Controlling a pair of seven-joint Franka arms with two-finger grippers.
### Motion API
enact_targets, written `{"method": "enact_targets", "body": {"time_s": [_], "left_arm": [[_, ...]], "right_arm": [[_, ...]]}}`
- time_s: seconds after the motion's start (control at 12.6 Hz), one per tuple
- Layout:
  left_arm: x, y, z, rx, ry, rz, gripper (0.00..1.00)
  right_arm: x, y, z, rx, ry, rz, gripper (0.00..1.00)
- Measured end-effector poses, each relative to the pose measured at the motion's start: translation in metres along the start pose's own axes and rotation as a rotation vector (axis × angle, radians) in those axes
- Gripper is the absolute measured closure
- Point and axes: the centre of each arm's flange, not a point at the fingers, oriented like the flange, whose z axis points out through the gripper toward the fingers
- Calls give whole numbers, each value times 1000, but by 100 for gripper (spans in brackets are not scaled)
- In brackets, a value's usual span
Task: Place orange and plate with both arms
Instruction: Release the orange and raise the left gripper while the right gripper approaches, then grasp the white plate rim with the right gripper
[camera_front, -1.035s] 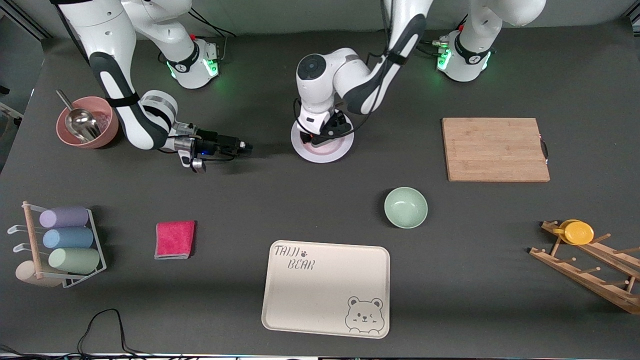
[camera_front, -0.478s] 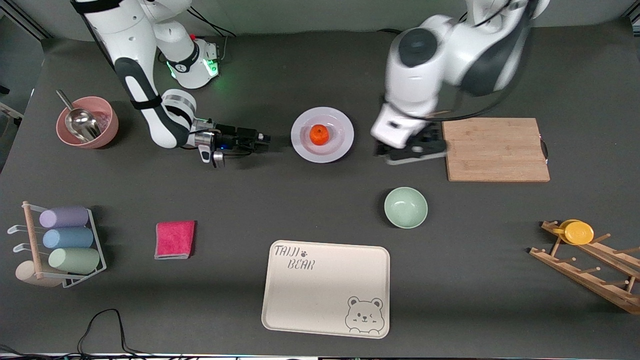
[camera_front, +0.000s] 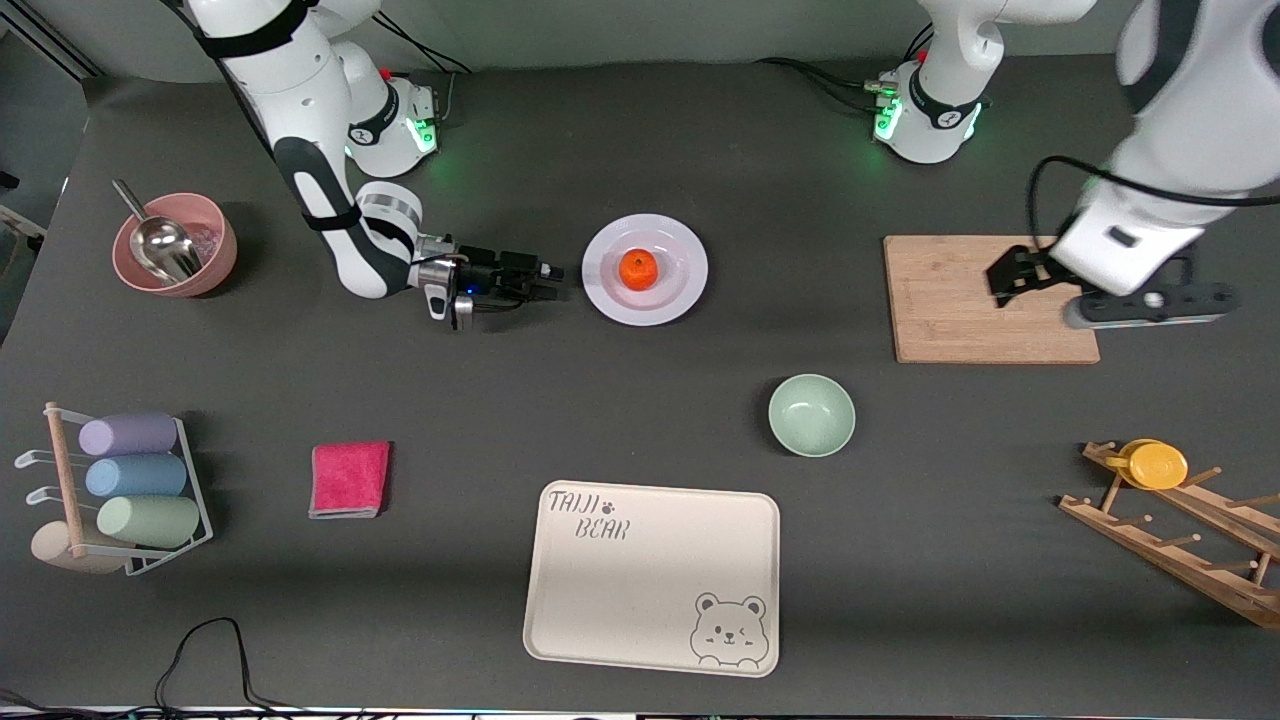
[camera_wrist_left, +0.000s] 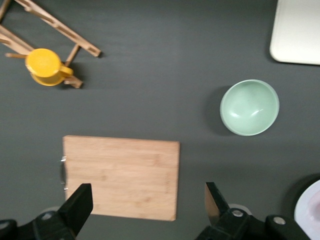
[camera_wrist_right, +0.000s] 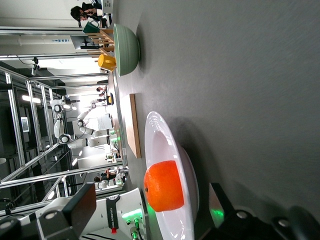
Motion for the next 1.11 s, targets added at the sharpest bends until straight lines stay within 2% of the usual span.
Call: {"method": "enact_targets", "body": {"time_s": [0.32, 0.72, 0.8, 0.88, 1.03, 1.11], "left_arm": [[-9, -45, -24, -3, 9, 33, 0], [-15, -62, -30, -16, 0, 45, 0], [-18, -60, -30, -27, -22, 49, 0], [-20, -60, -32, -36, -32, 50, 0], [-20, -59, -36, -42, -30, 51, 0], [-20, -59, -37, -44, -29, 51, 0]], "right_arm": [[-16, -4, 28, 8, -8, -12, 0], [-18, 6, 42, 3, 0, -47, 0], [-19, 6, 45, 6, 5, -49, 7], [-20, 6, 50, 7, 7, -60, 7], [-22, 9, 56, 5, 11, -78, 30], [-22, 10, 57, 5, 11, -83, 31]]}}
